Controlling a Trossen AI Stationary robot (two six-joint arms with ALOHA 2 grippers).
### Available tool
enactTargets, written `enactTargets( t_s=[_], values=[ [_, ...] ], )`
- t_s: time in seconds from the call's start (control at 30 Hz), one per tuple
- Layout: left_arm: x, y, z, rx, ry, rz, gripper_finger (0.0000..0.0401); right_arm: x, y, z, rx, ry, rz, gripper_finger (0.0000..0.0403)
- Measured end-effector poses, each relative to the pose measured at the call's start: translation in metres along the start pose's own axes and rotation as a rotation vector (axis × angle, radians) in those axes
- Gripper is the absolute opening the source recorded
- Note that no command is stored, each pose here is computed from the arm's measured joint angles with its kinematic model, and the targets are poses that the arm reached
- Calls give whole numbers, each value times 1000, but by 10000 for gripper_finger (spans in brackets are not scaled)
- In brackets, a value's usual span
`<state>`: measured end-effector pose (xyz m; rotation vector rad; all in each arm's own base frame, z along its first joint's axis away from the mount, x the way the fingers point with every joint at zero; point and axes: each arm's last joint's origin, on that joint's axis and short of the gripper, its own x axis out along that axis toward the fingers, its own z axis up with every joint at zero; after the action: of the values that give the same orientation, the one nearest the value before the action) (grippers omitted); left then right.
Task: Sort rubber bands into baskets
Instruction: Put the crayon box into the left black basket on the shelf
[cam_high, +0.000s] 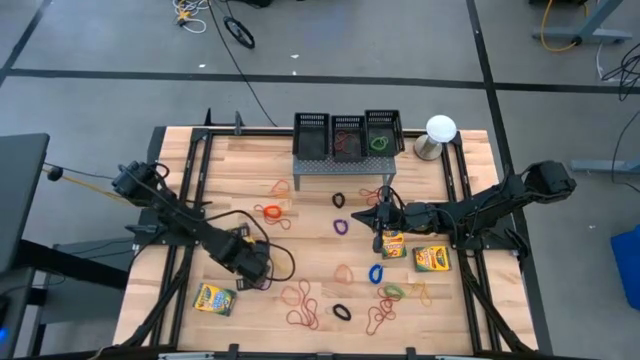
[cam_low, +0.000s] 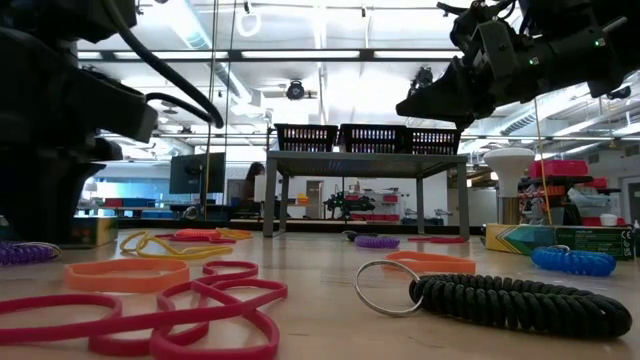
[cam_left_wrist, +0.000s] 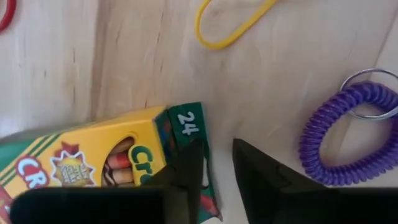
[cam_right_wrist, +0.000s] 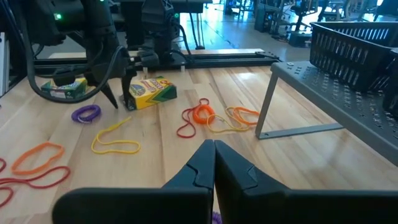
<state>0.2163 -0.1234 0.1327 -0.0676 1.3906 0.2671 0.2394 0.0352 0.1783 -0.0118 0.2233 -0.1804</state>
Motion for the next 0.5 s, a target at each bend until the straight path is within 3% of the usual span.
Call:
enactTargets(
  t_s=[0.2, 0.5],
  values=[
    [-4, 2, -1, -12, 28, 31, 10, 0, 0, 0, 11, 0, 2, 7],
    [-37, 0, 22, 19, -24, 131, 4, 0, 0, 0, 10, 0, 3, 7]
  ],
)
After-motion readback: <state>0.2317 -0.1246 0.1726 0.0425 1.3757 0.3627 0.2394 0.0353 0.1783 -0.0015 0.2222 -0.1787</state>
